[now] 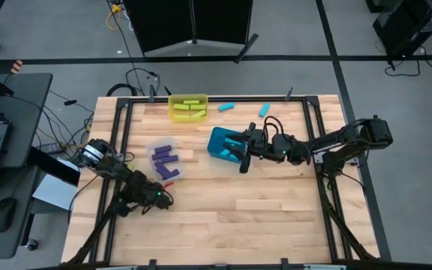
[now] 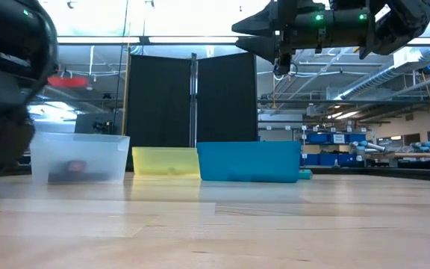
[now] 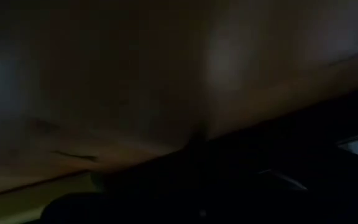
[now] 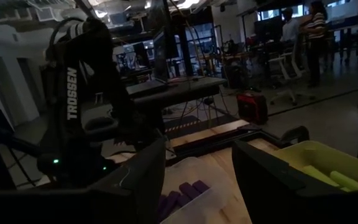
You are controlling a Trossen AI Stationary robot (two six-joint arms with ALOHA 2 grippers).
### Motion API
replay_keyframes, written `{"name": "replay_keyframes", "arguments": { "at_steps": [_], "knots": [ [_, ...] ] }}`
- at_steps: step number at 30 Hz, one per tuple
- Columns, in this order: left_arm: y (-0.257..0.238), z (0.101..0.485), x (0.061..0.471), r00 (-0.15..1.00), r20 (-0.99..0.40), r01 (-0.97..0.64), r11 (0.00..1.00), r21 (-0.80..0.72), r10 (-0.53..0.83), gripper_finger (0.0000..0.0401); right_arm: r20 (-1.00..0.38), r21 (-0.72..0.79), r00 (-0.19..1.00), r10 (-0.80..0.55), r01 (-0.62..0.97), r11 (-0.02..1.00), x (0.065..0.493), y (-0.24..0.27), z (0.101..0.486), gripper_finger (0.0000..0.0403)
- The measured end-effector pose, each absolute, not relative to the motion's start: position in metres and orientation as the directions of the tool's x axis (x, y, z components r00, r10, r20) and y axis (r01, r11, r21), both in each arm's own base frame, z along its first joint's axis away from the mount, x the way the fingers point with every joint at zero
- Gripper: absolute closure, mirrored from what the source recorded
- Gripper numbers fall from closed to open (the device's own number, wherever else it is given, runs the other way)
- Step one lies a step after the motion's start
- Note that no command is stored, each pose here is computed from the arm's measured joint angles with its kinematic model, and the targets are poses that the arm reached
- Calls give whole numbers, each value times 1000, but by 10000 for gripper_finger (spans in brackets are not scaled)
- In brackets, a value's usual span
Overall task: Sort blocks
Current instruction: Put the green block into the yellow bin
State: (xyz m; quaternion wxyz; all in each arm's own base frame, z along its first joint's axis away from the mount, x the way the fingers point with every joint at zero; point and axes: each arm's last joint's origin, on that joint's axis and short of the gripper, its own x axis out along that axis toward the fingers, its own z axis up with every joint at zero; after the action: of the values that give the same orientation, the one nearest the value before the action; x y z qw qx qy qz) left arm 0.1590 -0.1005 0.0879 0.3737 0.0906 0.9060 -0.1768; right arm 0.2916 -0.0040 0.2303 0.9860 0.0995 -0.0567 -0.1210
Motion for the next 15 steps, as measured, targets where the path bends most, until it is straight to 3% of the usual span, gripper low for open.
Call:
{"name": "replay_keyframes", "arguments": {
  "at_steps": [15],
  "knots": [
    [-65,86,173,-698,-713,117,972,-205,-67,401,66,196,970,-235,218,956,292,0,228,206]
  ]
}}
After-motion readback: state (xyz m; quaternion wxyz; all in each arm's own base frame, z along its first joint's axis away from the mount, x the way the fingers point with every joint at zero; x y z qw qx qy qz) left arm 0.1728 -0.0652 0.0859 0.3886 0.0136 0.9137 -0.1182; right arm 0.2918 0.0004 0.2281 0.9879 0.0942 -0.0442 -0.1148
